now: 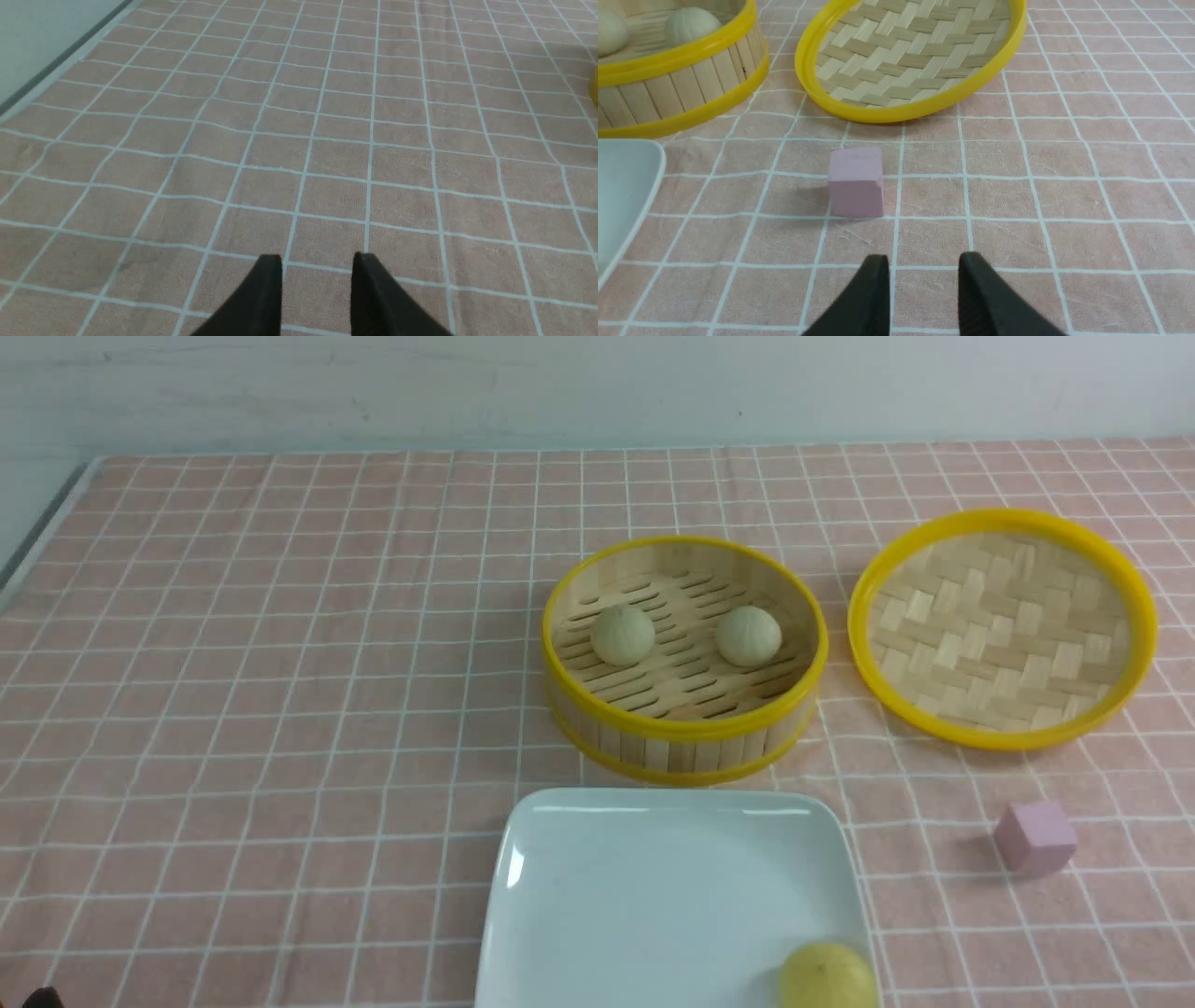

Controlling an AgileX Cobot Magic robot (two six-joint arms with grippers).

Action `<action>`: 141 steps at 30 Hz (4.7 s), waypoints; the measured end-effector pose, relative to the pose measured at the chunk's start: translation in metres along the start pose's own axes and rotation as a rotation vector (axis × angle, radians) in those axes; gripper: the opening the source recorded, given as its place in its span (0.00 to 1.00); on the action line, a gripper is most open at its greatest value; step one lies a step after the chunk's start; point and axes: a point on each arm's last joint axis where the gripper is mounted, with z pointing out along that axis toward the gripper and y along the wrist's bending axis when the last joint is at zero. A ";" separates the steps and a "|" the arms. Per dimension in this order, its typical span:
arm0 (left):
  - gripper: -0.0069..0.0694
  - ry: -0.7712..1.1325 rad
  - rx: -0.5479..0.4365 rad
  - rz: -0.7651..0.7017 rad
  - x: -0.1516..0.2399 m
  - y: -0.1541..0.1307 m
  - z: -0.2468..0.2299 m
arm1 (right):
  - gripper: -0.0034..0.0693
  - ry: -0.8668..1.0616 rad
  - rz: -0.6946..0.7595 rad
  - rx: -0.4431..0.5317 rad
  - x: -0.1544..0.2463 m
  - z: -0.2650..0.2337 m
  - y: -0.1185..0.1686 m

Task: Put the steamed buns into the plate on the pink tablecloth.
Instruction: 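Reach toward a bun in the bamboo steamer with the right gripper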

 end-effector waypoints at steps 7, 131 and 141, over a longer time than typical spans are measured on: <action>0.40 0.000 0.000 0.000 0.000 0.000 0.000 | 0.37 0.000 0.000 0.000 0.000 0.000 0.000; 0.43 0.906 0.419 -0.314 -0.134 -0.072 0.127 | 0.54 0.600 -0.268 -0.387 -0.120 0.378 0.165; 0.43 0.911 0.403 -0.276 -0.132 -0.069 0.127 | 0.08 0.628 -0.282 -0.415 -0.147 0.354 0.164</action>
